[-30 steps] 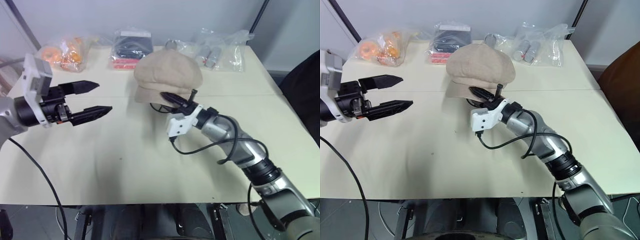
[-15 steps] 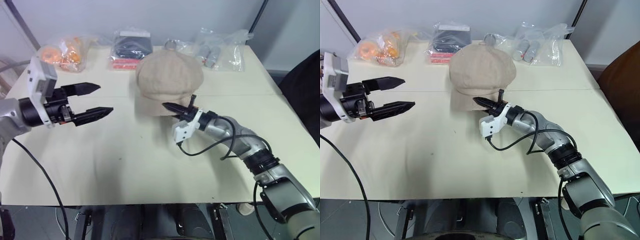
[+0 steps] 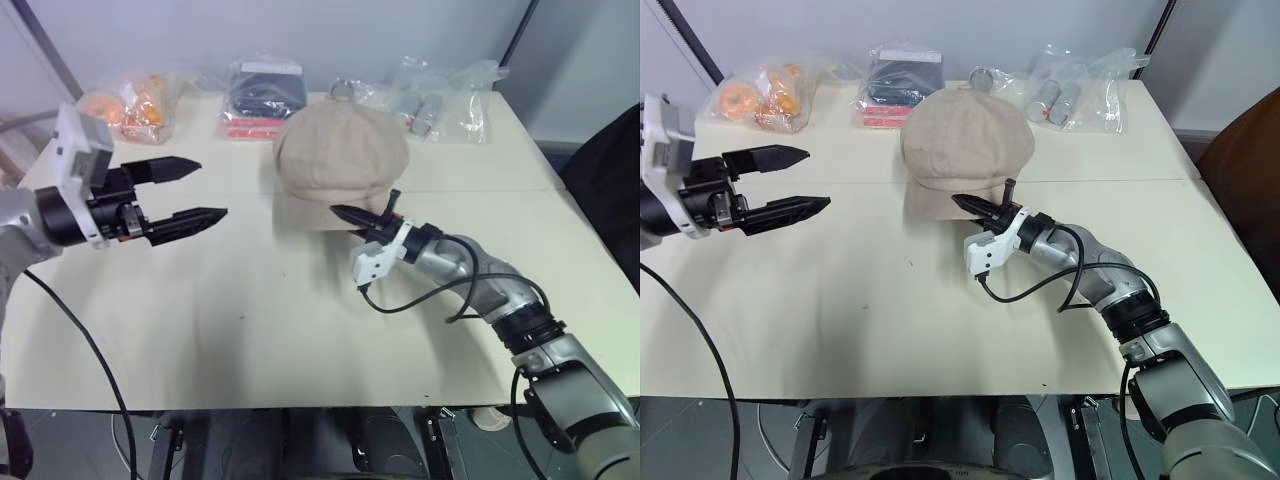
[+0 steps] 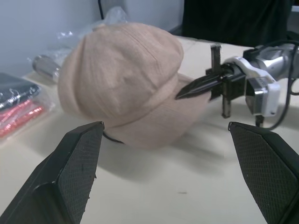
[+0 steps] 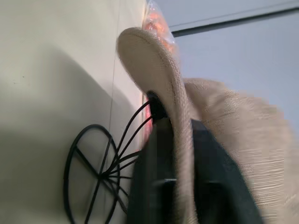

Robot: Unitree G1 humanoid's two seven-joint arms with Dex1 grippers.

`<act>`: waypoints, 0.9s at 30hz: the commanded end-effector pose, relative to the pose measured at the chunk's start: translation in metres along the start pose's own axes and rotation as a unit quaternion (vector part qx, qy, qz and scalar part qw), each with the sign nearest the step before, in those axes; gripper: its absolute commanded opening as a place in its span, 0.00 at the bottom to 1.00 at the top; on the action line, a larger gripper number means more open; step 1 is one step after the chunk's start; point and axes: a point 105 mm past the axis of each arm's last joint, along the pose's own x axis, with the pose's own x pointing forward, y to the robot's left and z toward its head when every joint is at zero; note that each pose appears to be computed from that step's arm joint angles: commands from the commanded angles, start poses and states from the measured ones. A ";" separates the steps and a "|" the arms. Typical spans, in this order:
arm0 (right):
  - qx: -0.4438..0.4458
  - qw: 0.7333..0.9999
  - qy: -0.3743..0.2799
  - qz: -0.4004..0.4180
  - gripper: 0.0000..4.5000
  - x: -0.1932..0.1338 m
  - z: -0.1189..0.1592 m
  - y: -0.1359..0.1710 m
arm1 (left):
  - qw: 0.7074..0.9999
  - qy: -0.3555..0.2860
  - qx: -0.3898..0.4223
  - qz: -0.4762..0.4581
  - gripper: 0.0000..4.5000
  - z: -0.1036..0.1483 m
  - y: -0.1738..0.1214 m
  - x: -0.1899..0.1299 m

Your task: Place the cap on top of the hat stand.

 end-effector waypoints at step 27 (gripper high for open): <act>0.593 0.800 0.081 0.041 0.58 -0.174 -0.056 -0.119 | 0.999 -0.003 -0.009 0.046 1.00 -0.002 0.025 -0.038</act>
